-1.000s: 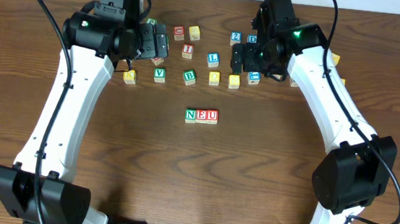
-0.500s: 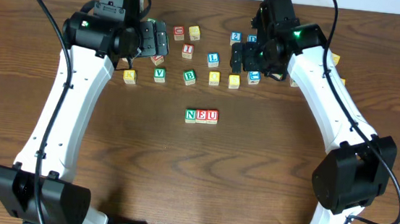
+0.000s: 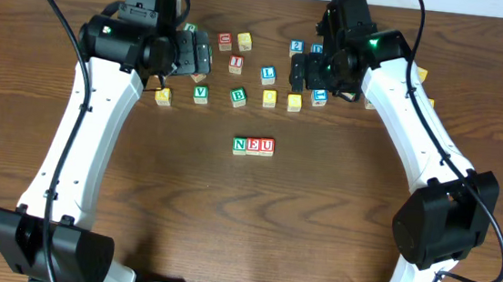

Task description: Spell out NEURIPS

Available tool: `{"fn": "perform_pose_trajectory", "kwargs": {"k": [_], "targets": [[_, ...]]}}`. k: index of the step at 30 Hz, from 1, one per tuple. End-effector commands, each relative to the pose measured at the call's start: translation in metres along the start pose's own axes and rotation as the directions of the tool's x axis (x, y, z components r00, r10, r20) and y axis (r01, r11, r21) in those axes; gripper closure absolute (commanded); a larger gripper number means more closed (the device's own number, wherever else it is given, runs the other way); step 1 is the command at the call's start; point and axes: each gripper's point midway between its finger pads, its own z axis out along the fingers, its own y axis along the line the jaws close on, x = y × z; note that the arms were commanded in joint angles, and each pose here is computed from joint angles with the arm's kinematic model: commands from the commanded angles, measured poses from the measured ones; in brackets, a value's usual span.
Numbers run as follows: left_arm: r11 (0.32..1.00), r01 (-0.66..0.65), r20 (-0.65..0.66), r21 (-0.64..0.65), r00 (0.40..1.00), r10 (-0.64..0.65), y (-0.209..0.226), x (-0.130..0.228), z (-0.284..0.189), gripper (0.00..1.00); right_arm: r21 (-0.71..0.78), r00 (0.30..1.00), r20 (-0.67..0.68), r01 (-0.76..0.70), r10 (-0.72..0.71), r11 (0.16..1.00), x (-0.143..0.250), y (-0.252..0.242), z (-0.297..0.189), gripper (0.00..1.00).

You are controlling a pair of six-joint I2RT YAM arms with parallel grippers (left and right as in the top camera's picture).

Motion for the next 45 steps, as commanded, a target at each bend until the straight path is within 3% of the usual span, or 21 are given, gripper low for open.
{"fn": "perform_pose_trajectory", "kwargs": {"k": [1, 45], "targets": [[1.000, -0.018, 0.014, -0.003, 1.000, 0.018, 0.000, -0.007, -0.005, 0.02, 0.005, 1.000, 0.028, 0.000, 0.000, 1.000, -0.009, -0.003, -0.005, 0.01], [1.000, -0.018, -0.024, -0.014, 1.000, 0.017, 0.003, 0.003, 0.000, 0.02, 0.012, 1.000, 0.017, -0.012, 0.012, 1.000, -0.007, -0.009, -0.005, 0.01]]}}
